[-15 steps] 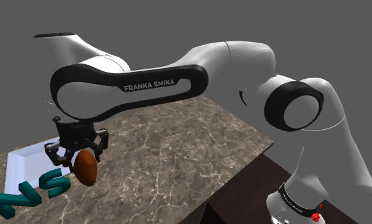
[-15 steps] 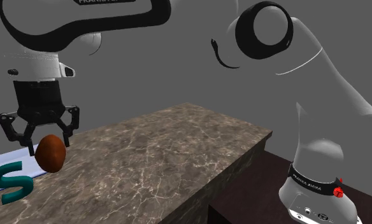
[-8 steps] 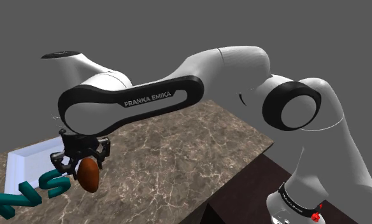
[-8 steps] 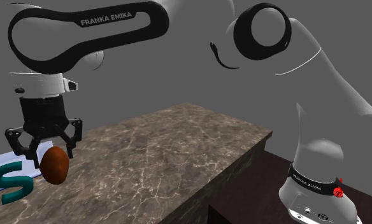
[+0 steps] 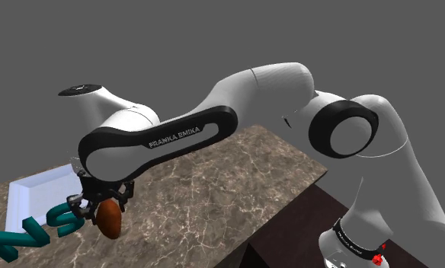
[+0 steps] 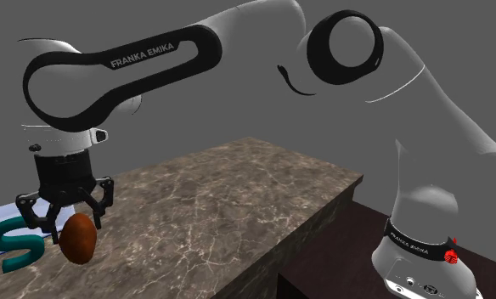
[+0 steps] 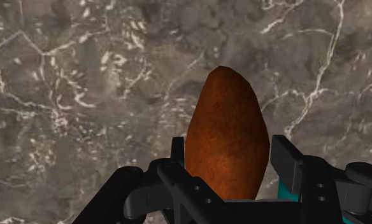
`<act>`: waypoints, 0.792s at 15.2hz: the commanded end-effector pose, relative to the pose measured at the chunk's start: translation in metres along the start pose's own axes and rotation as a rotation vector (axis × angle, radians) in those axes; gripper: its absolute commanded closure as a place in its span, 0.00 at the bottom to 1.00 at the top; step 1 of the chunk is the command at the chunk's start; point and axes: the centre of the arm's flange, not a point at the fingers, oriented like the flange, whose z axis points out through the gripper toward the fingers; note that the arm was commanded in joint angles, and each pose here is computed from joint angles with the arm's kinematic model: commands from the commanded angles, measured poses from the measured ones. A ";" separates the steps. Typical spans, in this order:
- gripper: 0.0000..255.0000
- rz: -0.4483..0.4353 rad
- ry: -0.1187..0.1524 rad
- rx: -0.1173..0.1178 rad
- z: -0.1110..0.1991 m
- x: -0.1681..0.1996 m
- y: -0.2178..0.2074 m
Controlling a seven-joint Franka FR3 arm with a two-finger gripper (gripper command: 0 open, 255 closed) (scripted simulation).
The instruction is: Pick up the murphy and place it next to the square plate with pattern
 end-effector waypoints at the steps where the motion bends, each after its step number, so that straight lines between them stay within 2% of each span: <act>1: 1.00 0.000 0.000 0.000 0.007 0.001 0.002; 8: 1.00 0.000 0.000 0.000 0.007 0.001 0.002; 9: 0.00 0.000 0.000 0.000 0.007 0.001 0.002; 12: 0.00 0.000 0.000 0.000 0.007 0.001 0.002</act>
